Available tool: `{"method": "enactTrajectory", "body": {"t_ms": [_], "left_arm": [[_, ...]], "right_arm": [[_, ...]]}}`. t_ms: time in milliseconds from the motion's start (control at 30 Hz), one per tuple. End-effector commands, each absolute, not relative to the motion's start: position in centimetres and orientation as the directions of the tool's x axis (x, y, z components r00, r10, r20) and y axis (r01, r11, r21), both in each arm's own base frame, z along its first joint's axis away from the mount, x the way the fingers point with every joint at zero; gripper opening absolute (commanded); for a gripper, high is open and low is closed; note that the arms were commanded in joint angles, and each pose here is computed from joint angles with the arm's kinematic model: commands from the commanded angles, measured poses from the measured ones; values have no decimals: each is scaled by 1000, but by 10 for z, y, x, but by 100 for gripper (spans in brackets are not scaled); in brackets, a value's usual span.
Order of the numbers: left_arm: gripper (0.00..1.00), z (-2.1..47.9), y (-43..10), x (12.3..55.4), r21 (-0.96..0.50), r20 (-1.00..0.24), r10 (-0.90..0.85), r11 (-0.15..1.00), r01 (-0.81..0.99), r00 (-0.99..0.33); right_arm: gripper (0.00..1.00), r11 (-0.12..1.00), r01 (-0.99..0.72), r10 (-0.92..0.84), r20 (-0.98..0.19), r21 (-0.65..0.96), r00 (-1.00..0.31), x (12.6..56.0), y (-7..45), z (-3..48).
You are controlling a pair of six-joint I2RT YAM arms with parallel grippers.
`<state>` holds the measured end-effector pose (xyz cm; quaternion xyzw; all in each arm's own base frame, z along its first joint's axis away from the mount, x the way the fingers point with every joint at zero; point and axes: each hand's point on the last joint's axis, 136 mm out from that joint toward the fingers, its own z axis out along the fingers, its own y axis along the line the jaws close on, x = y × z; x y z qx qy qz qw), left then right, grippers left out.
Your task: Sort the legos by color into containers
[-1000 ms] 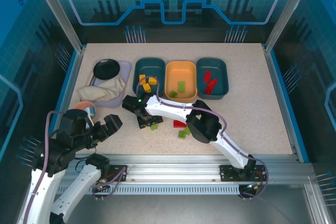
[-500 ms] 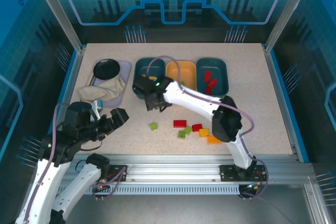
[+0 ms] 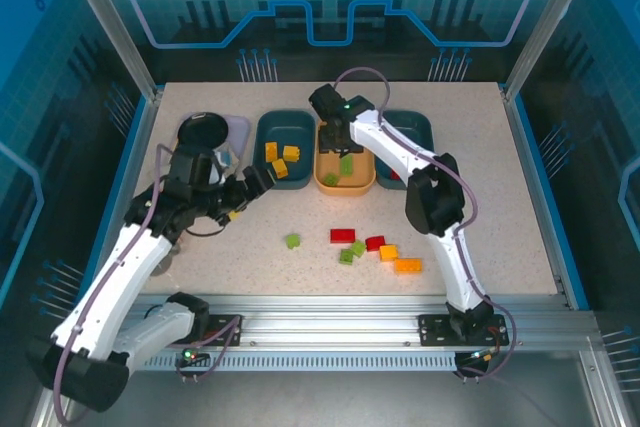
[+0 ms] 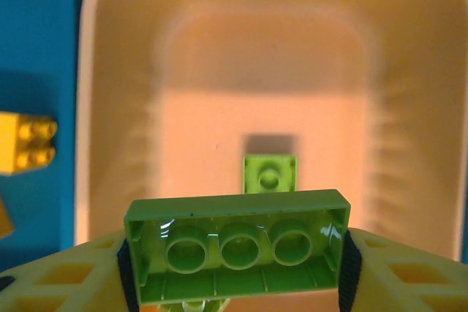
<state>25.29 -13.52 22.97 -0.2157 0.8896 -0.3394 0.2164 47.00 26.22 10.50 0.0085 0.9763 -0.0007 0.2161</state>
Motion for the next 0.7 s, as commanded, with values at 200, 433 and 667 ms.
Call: {"method": "enactTrajectory", "body": {"t_ms": [200,433,667], "left_arm": [[98,248,-164,302,-712,-309,-481,689,-136,-820],[98,240,-168,309,-673,-305,-462,724,-156,-833],[95,224,-171,300,-643,-236,-455,736,-212,-859]], "right_arm": [[66,999,25,39,-357,44,-933,519,251,53],[80,995,21,55,-351,100,-935,531,258,50],[85,983,-4,83,-457,186,-886,525,270,138]]}}
